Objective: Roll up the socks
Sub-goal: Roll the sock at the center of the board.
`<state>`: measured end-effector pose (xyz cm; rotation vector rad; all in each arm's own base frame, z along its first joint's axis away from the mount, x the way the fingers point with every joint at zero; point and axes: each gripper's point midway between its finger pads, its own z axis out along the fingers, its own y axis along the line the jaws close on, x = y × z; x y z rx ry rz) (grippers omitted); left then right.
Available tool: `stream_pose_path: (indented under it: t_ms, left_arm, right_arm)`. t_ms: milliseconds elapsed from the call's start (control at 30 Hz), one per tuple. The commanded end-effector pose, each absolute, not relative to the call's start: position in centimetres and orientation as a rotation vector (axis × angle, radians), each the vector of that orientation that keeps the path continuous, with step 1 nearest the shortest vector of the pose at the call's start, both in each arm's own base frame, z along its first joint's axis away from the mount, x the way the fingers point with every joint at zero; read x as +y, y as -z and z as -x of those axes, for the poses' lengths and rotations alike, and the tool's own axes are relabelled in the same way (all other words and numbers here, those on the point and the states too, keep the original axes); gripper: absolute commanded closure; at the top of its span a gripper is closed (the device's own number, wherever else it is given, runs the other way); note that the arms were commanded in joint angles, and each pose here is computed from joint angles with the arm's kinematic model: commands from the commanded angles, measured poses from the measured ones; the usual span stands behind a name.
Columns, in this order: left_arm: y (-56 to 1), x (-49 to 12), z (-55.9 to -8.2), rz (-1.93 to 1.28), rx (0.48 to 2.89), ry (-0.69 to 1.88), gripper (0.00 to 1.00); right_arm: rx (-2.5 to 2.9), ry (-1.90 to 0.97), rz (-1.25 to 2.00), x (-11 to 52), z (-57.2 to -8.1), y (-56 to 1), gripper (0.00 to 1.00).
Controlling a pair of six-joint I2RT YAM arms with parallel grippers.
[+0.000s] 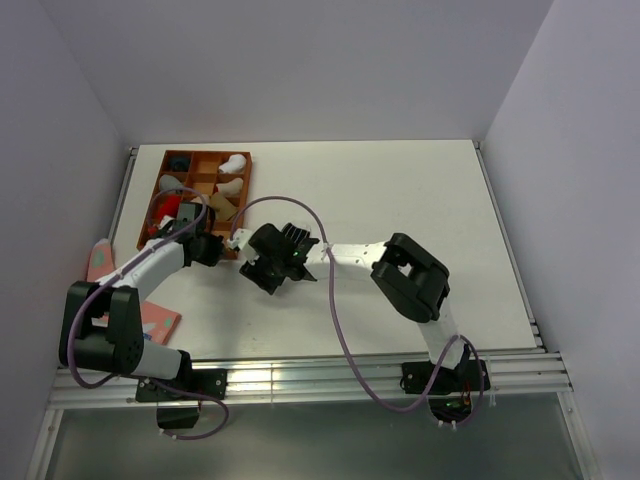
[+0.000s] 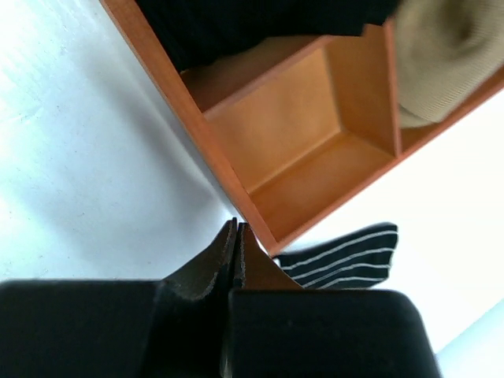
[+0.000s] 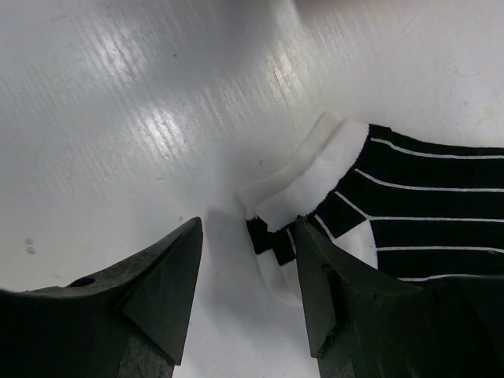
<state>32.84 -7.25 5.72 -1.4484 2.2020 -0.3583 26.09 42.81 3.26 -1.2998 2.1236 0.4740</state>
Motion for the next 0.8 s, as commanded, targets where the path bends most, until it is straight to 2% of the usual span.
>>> stream_pose_path:
  t_ms: [0, 100, 300, 400, 533, 633, 767]
  left_arm:
    - [-7.8, -7.4, -33.4, 1.378, 2.156, 0.419, 0.96]
    - [-8.4, -7.4, -33.1, 1.359, 2.154, 0.424, 0.96]
    - [-9.8, -7.3, -32.6, 1.282, 2.159, 0.431, 0.95]
    - [-10.1, -7.5, -32.4, 1.237, 2.161, 0.444, 0.95]
    - [-10.0, -8.1, -32.3, 1.161, 2.150, 0.457, 0.96]
    - [-10.3, -9.0, -32.5, 1.101, 2.091, 0.482, 0.95]
    - [-9.4, -11.1, -31.8, 1.037, 2.050, 0.518, 0.94]
  right_arm:
    - [2.090, -0.453, 1.298, 43.7, -27.0, -3.1, 0.43]
    - [2.101, -0.439, 1.315, 43.3, -26.9, -2.2, 0.43]
    - [2.101, -0.418, 1.385, 42.1, -26.2, -1.4, 0.51]
    - [2.130, -0.457, 1.454, 41.3, -25.1, -1.0, 0.59]
    - [2.144, -0.542, 1.571, 39.9, -23.1, -1.6, 0.71]
    - [2.106, -0.608, 1.673, 38.5, -21.8, -2.8, 0.75]
    - [2.150, -0.867, 1.843, 35.7, -18.0, -4.1, 0.76]
